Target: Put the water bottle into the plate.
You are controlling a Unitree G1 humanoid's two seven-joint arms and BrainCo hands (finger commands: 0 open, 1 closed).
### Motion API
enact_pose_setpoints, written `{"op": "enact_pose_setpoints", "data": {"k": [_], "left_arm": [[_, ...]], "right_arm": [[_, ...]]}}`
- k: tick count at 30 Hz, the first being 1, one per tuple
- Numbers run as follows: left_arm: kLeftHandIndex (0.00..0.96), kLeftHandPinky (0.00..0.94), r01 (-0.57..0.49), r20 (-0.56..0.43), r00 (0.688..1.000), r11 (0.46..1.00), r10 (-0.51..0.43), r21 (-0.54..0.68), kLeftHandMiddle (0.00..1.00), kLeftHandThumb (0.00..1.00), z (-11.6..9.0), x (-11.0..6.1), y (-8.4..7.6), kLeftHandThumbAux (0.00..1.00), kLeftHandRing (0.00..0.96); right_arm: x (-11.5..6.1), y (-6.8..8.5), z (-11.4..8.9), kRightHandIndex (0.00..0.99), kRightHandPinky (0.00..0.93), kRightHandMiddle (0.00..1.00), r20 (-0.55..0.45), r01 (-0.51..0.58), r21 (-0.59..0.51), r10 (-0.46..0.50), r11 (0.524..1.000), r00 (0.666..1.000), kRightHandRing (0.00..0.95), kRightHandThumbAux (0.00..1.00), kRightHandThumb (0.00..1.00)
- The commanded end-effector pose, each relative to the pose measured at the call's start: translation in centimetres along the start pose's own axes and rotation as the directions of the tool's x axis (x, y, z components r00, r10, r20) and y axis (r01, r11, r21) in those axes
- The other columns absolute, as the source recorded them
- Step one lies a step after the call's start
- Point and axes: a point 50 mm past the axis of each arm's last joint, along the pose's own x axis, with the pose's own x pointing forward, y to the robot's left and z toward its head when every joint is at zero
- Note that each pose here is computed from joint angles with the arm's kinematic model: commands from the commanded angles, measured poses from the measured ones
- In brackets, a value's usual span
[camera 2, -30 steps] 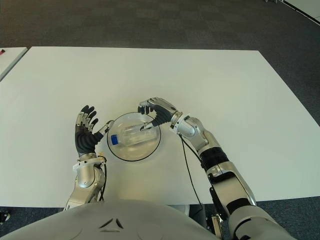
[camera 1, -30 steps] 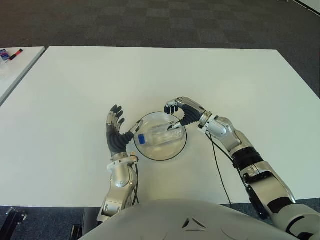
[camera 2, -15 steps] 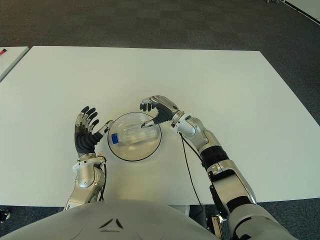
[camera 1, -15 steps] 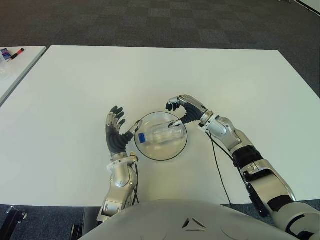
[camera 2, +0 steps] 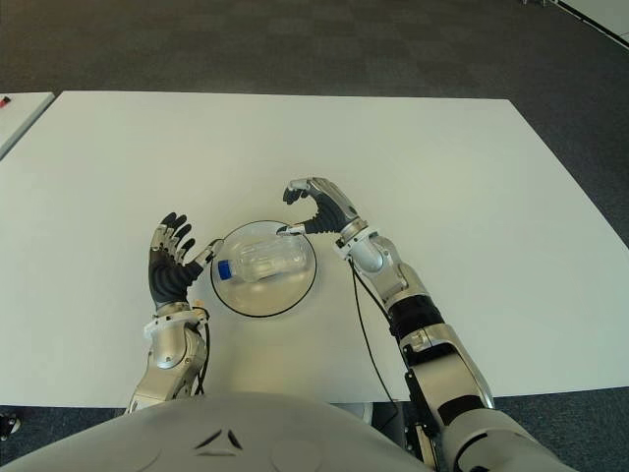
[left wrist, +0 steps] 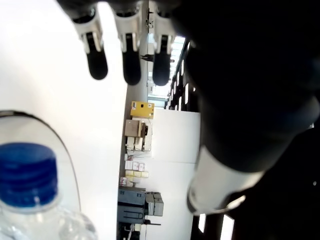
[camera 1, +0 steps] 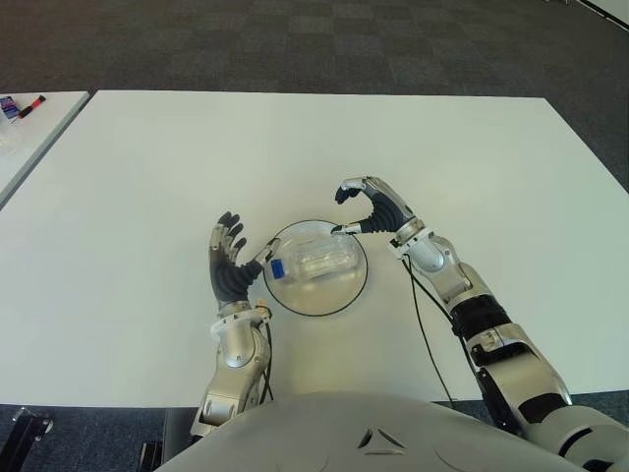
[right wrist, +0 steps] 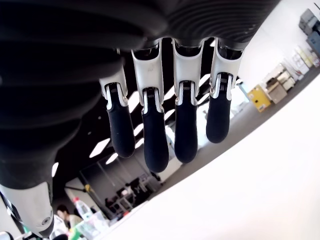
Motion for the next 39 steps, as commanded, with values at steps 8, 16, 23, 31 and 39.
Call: {"op": "enact_pose_setpoints", "data": {"k": [8,16,23,31,39], "left_arm": [[0.139,0.183,-0.019,-0.061,0.998,0.996,0.014,-0.092,0.157,0.0,-0.3,0.1,-1.3,0.898,0.154],[0.14,0.192,-0.014,-0.04,0.999,0.997,0.011,-0.073,0.163,0.0,-0.4,0.3,-1.0,0.885,0.164],[0.135,0.185,-0.005,-0.036,0.999,0.998,0.003,-0.06,0.157,0.0,-0.6,0.7,-0.6,0.87,0.158],[0.126,0.157,-0.001,-0.065,0.998,0.996,-0.005,-0.086,0.141,0.0,-1.1,1.5,0.0,0.858,0.129],[0.125,0.164,0.026,-0.061,0.998,0.994,-0.033,-0.105,0.148,0.0,-1.4,2.3,0.2,0.93,0.132]], "right_arm": [[-1.1,-0.5,-0.3,0.18,0.303,0.313,-0.128,0.055,0.136,-0.038,0.989,0.991,0.305,0.672,0.464],[-2.4,-0.4,-1.3,0.126,0.265,0.233,-0.196,0.137,0.197,-0.098,0.971,0.976,0.249,0.654,0.339],[-3.4,0.8,-2.6,0.105,0.181,0.173,-0.298,0.2,0.362,-0.09,0.91,0.95,0.179,0.671,0.293],[-4.1,2.7,-2.8,0.034,0.056,0.046,-0.372,0.308,0.693,-0.043,0.652,0.927,0.038,0.777,0.189],[-4.8,3.6,-1.6,0.001,0.03,0.002,-0.424,0.387,0.773,-0.044,0.503,0.904,0.001,0.804,0.104]]}}
